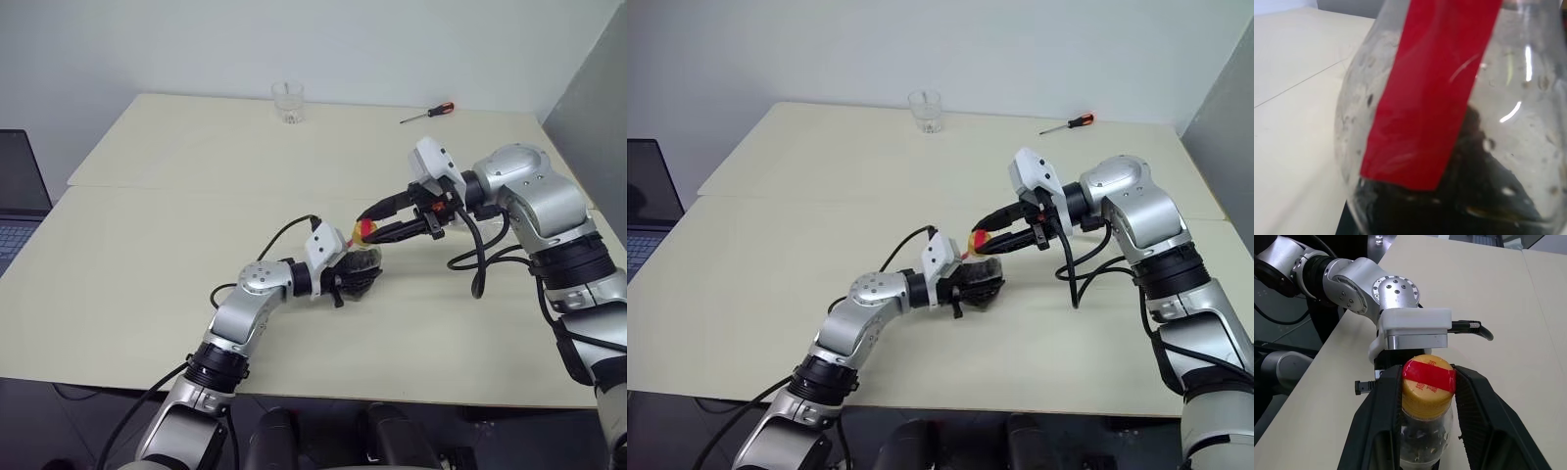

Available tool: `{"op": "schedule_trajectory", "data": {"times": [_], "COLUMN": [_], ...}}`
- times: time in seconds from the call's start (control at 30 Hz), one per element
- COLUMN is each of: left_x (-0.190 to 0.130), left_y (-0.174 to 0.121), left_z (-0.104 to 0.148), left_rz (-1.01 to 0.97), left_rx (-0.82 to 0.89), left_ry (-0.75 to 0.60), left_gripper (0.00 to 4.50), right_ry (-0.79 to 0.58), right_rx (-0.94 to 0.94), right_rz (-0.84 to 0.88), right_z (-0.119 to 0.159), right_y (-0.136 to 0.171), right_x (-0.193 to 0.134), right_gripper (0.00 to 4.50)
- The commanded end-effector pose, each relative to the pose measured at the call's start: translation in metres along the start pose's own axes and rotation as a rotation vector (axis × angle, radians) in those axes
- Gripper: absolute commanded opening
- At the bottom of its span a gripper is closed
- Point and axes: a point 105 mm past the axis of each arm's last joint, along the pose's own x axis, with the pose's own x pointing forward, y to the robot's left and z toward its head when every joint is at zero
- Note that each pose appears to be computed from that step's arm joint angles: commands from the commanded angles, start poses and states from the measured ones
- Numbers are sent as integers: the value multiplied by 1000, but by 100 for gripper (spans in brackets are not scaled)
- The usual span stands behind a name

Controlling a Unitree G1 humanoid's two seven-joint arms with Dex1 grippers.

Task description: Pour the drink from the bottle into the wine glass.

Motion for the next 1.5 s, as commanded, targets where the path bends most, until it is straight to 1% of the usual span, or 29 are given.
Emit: {"op": "schedule_trajectory", "data": {"times": [0.03, 0.1, 0.13, 0.17, 0.33, 0.37, 0.5, 0.63, 0.7, 0.83, 0.9, 0.97, 1.1, 1.27, 1.37, 1.5], "left_x": [-1, 0, 1, 2, 5, 5, 8, 12, 14, 15, 15, 16, 18, 19, 19, 19], "left_y": [-6, -6, -5, -5, -6, -7, -6, -4, -2, -1, -1, -1, 0, -1, 0, 0], "left_z": [41, 41, 41, 42, 42, 41, 42, 43, 43, 42, 40, 39, 40, 40, 39, 38], "left_rz": [-32, -37, -37, -38, -58, -62, -79, -85, -68, -62, -59, -56, -57, -57, -48, -37], "left_rx": [89, 91, 98, 101, 107, 105, 104, 107, 115, 112, 108, 107, 105, 102, 102, 101], "left_ry": [-140, -140, -139, -138, -141, -140, -141, -146, -148, -151, -150, -150, -154, -160, -160, -162], "left_gripper": [126, 126, 126, 124, 121, 121, 121, 121, 121, 121, 121, 121, 121, 121, 121, 121], "right_ry": [71, 48, 37, 27, -28, -36, -65, -105, -154, -212, -241, -269, -275, -256, -222, -215], "right_rx": [-6, -12, -14, -16, -20, -23, -21, 14, 37, 64, 86, 124, 210, 285, 320, 371], "right_rz": [-29, -44, -46, -48, -104, -122, -219, -384, -489, -636, -832, -950, -992, -1049, -1053, -1035], "right_z": [-4, 7, 13, 18, 34, 37, 47, 51, 55, 61, 64, 67, 68, 61, 54, 46], "right_y": [0, 1, 4, 7, 16, 18, 22, 25, 23, 26, 15, 9, 12, 15, 18, 22], "right_x": [-10, -12, -14, -16, -20, -22, -32, -46, -52, -55, -58, -56, -38, -36, -30, -20], "right_gripper": [124, 197, 221, 259, 433, 450, 450, 450, 450, 450, 450, 450, 450, 450, 450, 450]}}
